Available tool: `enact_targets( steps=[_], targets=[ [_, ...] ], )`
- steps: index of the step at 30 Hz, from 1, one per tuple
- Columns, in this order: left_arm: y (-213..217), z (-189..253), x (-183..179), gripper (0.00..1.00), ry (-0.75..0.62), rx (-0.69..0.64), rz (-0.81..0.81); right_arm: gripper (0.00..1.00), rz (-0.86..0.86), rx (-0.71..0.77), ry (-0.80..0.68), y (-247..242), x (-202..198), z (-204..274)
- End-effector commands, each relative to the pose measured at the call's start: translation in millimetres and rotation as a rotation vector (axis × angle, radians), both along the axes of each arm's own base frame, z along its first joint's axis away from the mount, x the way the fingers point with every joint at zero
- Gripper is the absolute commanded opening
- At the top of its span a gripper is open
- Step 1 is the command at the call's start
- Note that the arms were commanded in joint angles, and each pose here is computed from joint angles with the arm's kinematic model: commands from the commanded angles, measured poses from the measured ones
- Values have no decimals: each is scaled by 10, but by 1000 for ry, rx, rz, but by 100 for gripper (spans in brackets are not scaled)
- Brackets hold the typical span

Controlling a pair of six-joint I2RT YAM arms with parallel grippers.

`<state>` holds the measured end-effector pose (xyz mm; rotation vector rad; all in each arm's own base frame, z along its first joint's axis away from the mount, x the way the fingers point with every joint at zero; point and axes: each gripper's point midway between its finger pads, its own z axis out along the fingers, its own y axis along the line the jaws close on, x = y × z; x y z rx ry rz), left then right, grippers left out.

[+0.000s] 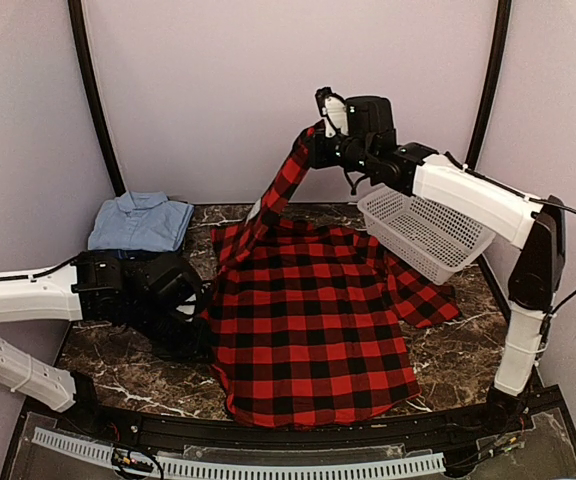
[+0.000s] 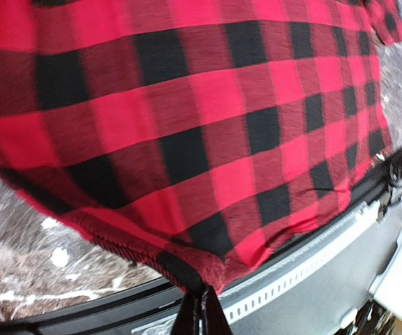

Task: Fold and stack the long sleeve shirts
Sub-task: Fold the flattened shirt at the center of the board.

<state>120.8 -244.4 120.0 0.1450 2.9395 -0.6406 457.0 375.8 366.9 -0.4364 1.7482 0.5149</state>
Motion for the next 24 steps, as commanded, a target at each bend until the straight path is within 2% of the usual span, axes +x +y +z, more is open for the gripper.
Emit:
enact_targets(
  steps=[1,13,24],
  targets=[
    [-407,207,4,0,-45,-90,-225,0,-104,11,-72,-460,2,360],
    [-1059,187,-195,0,44,-211,-537,0,-223,-10,-53,-1031,-41,247],
    [-1256,-19,-302,0,122,-237,-617,0,-216,12,-28,-1139,-177,185]
  ],
)
